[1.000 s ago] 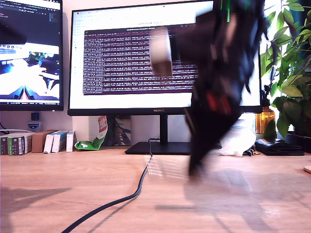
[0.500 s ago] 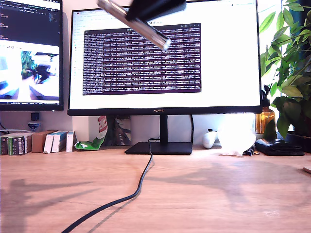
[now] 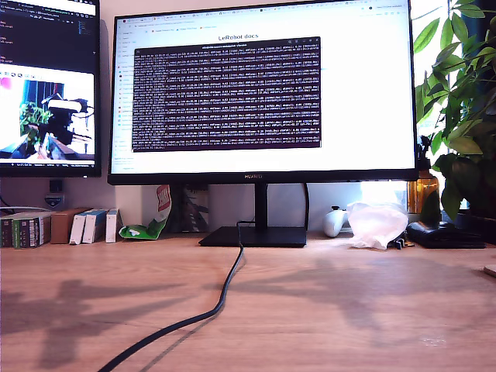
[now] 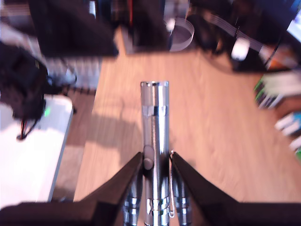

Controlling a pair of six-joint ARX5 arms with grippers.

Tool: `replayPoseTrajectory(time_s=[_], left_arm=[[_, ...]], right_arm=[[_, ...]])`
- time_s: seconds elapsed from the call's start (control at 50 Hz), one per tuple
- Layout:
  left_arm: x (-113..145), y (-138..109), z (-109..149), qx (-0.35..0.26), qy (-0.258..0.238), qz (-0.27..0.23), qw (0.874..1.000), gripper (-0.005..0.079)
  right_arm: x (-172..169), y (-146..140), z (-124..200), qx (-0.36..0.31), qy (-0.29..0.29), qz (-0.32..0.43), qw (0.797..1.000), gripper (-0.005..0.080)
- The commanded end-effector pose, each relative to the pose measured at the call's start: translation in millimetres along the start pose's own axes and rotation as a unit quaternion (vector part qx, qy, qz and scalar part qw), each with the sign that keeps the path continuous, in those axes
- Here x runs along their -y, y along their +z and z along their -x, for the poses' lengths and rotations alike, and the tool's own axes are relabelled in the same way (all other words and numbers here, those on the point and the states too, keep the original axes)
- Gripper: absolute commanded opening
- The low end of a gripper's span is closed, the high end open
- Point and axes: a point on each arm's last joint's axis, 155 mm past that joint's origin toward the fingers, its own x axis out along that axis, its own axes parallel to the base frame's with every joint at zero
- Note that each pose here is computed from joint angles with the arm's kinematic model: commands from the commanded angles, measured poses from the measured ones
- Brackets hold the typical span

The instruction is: Pick the metallic laser pointer with your right arm, pass it to your left arm, then place it down to the left side of the table

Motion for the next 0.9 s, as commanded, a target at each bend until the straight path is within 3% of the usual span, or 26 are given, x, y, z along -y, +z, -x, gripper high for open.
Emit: replayPoseTrajectory(time_s=[0.0,0.64,0.88], left_arm=[[2.7,5.9,-3.4,0.010,-0.010,-0.001,1.000,0.0309],[11.7,8.6,-21.0,0.033,-0.051,0.023,0.998,0.0304],[11.0,8.2,-21.5,0.031,-0.050,0.021,0.998,0.0106]], right_arm=[[-0.1,7.1,-1.2,0.010,0.003,-0.005,1.000,-0.0013],[-18.6,42.3,-6.9,0.064,0.026,0.022,0.997,-0.0013],[-18.8,43.2,-7.1,0.066,0.025,0.023,0.997,-0.0013]])
